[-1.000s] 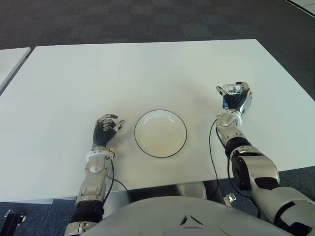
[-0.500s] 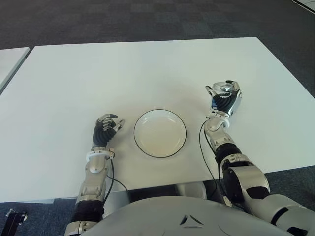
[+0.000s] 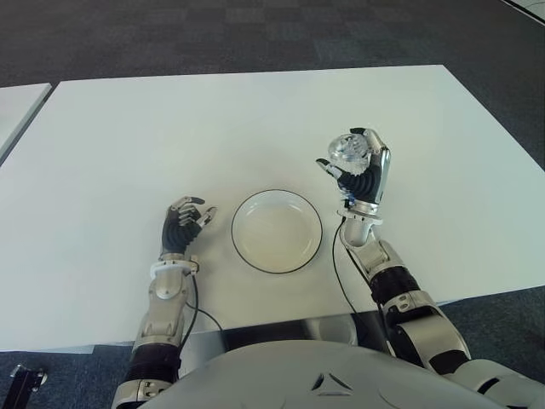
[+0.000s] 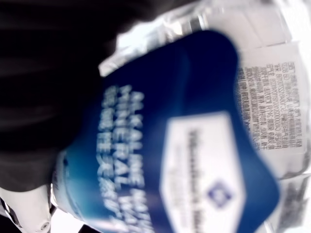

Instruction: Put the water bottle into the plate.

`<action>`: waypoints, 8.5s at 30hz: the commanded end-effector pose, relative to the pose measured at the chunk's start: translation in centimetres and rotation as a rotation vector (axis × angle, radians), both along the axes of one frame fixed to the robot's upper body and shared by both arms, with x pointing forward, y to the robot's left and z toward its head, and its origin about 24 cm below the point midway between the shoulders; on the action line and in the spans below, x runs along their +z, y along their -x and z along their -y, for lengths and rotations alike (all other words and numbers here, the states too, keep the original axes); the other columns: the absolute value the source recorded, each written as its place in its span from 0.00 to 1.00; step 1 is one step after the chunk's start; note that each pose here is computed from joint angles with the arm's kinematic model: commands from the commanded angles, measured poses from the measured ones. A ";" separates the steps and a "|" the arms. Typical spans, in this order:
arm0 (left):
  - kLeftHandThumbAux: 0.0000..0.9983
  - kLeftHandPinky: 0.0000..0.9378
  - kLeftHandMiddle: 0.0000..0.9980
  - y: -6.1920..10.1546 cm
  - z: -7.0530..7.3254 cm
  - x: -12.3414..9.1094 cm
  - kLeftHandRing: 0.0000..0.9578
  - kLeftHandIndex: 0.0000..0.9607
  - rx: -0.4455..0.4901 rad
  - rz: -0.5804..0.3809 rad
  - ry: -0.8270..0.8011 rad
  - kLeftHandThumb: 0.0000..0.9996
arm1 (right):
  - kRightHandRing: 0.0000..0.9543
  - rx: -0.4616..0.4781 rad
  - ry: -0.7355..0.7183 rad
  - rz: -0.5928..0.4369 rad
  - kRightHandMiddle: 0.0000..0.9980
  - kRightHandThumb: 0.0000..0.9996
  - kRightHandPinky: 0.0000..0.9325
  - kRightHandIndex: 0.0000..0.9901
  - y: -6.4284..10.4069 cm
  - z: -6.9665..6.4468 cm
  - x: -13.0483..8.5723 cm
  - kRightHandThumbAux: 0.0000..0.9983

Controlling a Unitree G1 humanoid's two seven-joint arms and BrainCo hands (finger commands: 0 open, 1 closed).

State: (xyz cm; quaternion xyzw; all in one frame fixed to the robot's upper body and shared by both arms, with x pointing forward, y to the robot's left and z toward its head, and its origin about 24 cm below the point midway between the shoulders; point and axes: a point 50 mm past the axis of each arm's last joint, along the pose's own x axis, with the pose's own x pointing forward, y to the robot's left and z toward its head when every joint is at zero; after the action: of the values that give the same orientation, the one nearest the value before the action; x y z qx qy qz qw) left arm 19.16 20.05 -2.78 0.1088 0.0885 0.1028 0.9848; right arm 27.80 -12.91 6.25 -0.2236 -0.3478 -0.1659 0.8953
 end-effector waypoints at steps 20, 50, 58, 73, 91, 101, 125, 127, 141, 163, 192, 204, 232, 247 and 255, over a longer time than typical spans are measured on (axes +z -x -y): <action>0.72 0.73 0.73 1.0 0.1 -1.1 0.73 0.45 0.023 -0.082 0.017 0.71 | 0.94 0.590 0.235 0.114 0.90 0.69 0.92 0.44 3.8 -4.6 0.2 0.73; 0.72 0.72 0.72 1.0 0.0 -1.3 0.72 0.46 0.029 -0.094 0.040 0.71 | 0.80 0.788 1.002 -0.723 0.77 0.70 0.78 0.44 5.2 -5.0 -2.3 0.73; 0.72 0.73 0.72 0.9 -0.1 -1.3 0.72 0.46 0.027 -0.089 0.030 0.71 | 0.75 0.791 1.009 -0.770 0.72 0.69 0.72 0.43 5.5 -5.0 -2.2 0.73; 0.72 0.75 0.74 0.8 -0.2 -1.3 0.74 0.46 0.027 -0.102 0.014 0.71 | 0.51 0.784 0.993 -0.787 0.41 0.67 0.53 0.41 5.8 -5.0 -2.0 0.74; 0.72 0.74 0.73 0.8 -0.2 -1.3 0.73 0.45 0.025 -0.091 0.017 0.71 | 0.01 0.777 1.037 -0.832 0.01 0.09 0.02 0.00 6.0 -4.7 -2.3 0.77; 0.72 0.74 0.73 0.8 -0.1 -1.2 0.74 0.46 0.020 -0.082 0.025 0.71 | 0.00 0.738 1.027 -0.745 0.00 0.10 0.00 0.00 5.9 -4.5 -1.8 0.59; 0.72 0.75 0.73 0.8 -0.2 -1.4 0.73 0.46 0.031 -0.077 0.017 0.71 | 0.00 0.628 0.983 -0.702 0.00 0.50 0.00 0.00 5.9 -4.4 -1.3 0.29; 0.72 0.75 0.73 0.8 -0.2 -1.4 0.73 0.46 0.029 -0.075 0.016 0.71 | 0.00 0.594 0.972 -0.690 0.00 0.52 0.00 0.00 5.8 -4.3 -1.2 0.28; 0.72 0.75 0.74 0.8 -0.1 -1.3 0.74 0.46 0.026 -0.079 0.012 0.71 | 0.00 0.425 0.703 -0.596 0.00 0.05 0.00 0.00 4.1 -1.6 -0.5 0.41; 0.72 0.73 0.72 1.1 0.1 -1.2 0.72 0.46 0.037 -0.087 -0.004 0.71 | 0.00 0.067 0.316 -0.642 0.00 0.21 0.14 0.00 2.0 2.2 -3.2 0.61; 0.72 0.76 0.74 1.0 -0.1 -1.3 0.75 0.46 0.030 -0.090 -0.012 0.70 | 0.43 -0.034 -0.093 -0.728 0.36 0.63 0.55 0.36 2.0 4.2 -6.6 0.77; 0.72 0.75 0.74 0.9 -0.1 -1.2 0.74 0.46 0.032 -0.084 0.001 0.71 | 0.52 0.054 -0.159 -0.778 0.44 0.69 0.59 0.42 2.0 4.2 -7.3 0.74; 0.72 0.76 0.74 0.7 -0.3 -1.3 0.75 0.45 0.024 -0.091 -0.002 0.70 | 0.60 0.166 -0.216 -0.872 0.55 0.70 0.62 0.43 2.3 4.3 -8.9 0.73; 0.72 0.73 0.73 0.8 -0.3 -1.0 0.73 0.45 0.031 -0.087 0.023 0.71 | 0.61 0.151 -0.245 -0.905 0.57 0.70 0.63 0.43 2.6 4.3 -9.0 0.73; 0.72 0.75 0.73 0.9 -0.3 -1.0 0.73 0.45 0.036 -0.085 0.029 0.71 | 0.61 0.145 -0.262 -0.890 0.58 0.70 0.62 0.43 2.7 4.4 -8.9 0.73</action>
State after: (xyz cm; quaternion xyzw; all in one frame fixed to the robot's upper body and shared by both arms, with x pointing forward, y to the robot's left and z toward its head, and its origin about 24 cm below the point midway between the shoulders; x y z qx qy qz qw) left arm 19.20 20.21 -2.58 0.1003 0.0946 0.1168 0.9835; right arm 26.06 -17.07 -1.30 -0.1447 0.0432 -0.0260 0.9882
